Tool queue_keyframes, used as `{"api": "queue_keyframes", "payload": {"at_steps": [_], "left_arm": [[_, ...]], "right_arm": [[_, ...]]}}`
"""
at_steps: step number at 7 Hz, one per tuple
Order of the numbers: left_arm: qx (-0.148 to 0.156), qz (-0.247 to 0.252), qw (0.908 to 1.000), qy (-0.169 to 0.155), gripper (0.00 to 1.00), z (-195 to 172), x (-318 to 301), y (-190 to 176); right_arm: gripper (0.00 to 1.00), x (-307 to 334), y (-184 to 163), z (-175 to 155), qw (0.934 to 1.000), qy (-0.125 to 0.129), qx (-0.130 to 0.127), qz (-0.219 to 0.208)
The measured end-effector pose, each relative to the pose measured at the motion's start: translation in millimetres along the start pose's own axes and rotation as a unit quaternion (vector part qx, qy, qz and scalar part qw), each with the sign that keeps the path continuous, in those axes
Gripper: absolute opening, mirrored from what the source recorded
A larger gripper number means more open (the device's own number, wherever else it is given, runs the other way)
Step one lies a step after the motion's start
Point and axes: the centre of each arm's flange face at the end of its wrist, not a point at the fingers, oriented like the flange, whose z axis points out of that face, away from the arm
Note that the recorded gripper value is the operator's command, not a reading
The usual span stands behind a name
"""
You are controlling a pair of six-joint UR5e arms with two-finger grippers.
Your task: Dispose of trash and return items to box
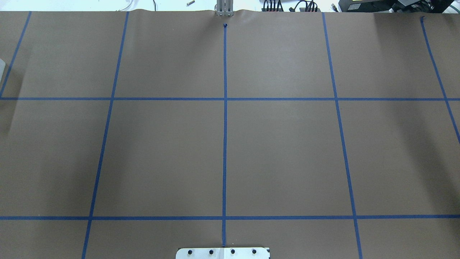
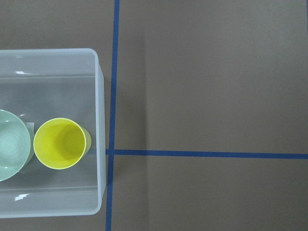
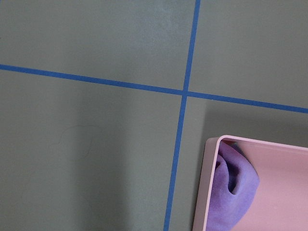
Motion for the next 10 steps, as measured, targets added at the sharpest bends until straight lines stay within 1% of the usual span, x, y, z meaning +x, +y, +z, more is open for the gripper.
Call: {"api": "queue_keyframes", "payload": {"at_steps": [2,3,4,7,10], "left_arm": [[0.002,0.012,0.9999,-0.007,0.99,20,-40,54],[0.004,0.009,0.9999,-0.008,0.99,22,-53,70],[0.008,0.007,0.9999,-0.008,0.99,21,-61,79],[0.028,0.023,0.9993,-0.009,0.99,15,-61,81],[0.030,0.024,0.9992,-0.010,0.99,16,-62,83]], "right_arm": [[1.00,5,11,7,1.0000,0.003,-0.008,0.002],[1.00,7,13,8,0.9999,0.002,-0.011,0.004],[1.00,7,14,9,0.9999,0.002,-0.012,0.005],[1.00,8,17,11,0.9999,0.000,-0.014,0.006],[1.00,10,20,15,0.9998,-0.001,-0.017,0.009]]}}
